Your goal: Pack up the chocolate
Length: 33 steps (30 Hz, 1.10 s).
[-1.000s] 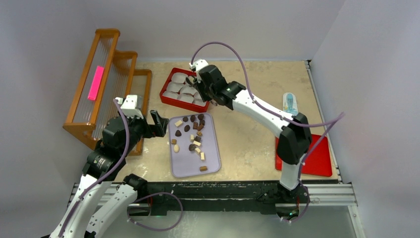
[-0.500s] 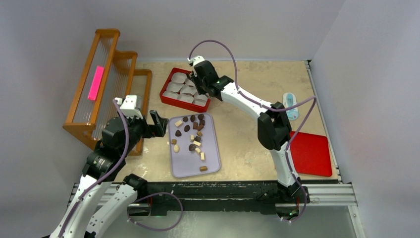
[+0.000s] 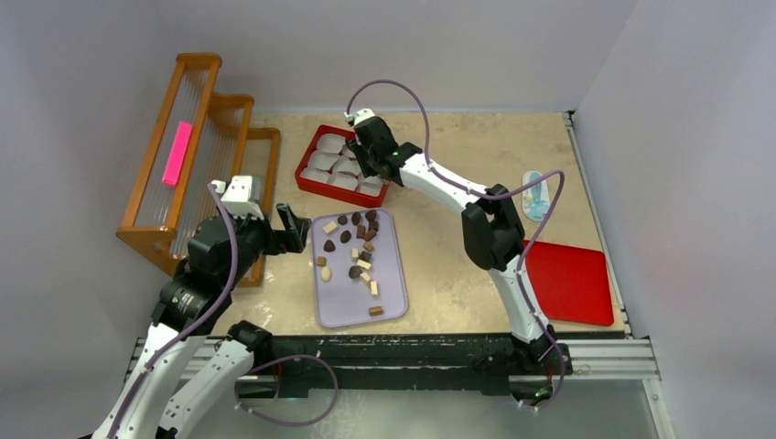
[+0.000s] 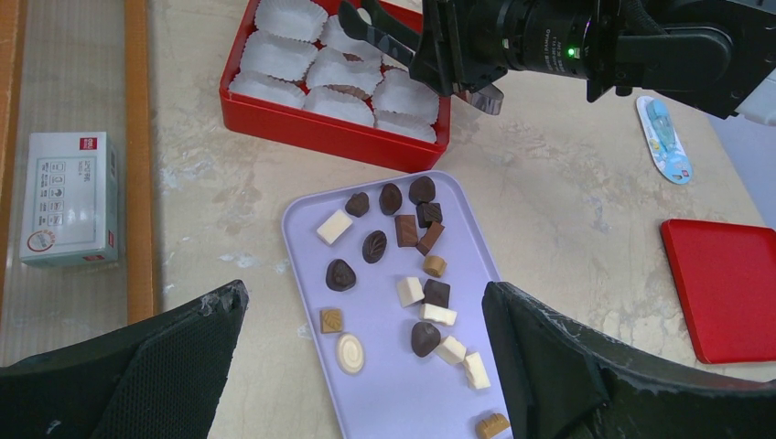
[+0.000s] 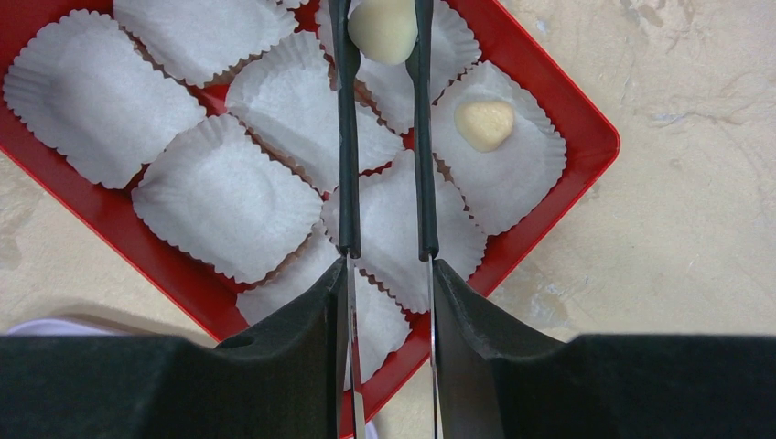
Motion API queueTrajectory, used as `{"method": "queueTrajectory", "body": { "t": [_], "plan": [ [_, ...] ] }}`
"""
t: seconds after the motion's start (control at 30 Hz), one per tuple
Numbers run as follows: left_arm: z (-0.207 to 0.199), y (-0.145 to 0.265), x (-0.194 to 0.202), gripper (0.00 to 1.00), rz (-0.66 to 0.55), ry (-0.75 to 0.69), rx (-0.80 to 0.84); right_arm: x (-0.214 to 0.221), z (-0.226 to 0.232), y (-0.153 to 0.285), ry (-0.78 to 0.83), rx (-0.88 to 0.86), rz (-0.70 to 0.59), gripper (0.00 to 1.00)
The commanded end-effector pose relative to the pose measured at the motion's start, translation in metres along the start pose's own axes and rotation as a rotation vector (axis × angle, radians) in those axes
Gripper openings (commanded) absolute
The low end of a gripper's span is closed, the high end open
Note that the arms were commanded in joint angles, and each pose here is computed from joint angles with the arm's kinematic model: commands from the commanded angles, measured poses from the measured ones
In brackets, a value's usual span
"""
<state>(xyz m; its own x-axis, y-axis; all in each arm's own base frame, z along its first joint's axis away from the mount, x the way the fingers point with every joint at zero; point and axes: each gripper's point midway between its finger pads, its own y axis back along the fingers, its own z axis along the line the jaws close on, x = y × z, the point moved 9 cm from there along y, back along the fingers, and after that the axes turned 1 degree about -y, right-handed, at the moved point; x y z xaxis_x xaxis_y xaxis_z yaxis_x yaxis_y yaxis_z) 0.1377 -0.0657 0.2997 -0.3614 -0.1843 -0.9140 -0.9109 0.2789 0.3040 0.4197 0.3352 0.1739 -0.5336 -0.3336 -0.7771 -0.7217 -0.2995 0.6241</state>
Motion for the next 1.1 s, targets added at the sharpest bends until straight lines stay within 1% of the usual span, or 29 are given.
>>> {"method": "queueTrajectory", "body": {
  "t": [0.0, 0.2, 0.43, 0.7, 0.87, 1.07],
  "plan": [
    [-0.002, 0.003, -0.008, 1.0, -0.037, 0.021, 0.006, -0.028, -0.004, 0.005, -0.016, 0.034, -0.099, 0.38],
    [-0.003, 0.003, -0.008, 1.0, -0.036, 0.021, 0.008, -0.032, -0.006, 0.007, -0.011, 0.042, -0.107, 0.43],
    [-0.003, 0.003, -0.008, 1.0, -0.035, 0.021, 0.008, -0.038, -0.007, 0.021, -0.002, 0.02, -0.112, 0.41],
    [-0.003, 0.003, -0.008, 1.0, -0.034, 0.021, 0.007, -0.042, -0.014, 0.06, 0.002, -0.006, -0.137, 0.4],
    [-0.003, 0.003, -0.008, 1.0, -0.034, 0.021, 0.007, -0.034, -0.022, 0.089, 0.003, -0.012, -0.123, 0.4],
    [-0.003, 0.002, -0.008, 1.0, -0.035, 0.02, 0.008, -0.016, -0.025, 0.133, -0.01, -0.091, -0.104, 0.39]
  ]
}}
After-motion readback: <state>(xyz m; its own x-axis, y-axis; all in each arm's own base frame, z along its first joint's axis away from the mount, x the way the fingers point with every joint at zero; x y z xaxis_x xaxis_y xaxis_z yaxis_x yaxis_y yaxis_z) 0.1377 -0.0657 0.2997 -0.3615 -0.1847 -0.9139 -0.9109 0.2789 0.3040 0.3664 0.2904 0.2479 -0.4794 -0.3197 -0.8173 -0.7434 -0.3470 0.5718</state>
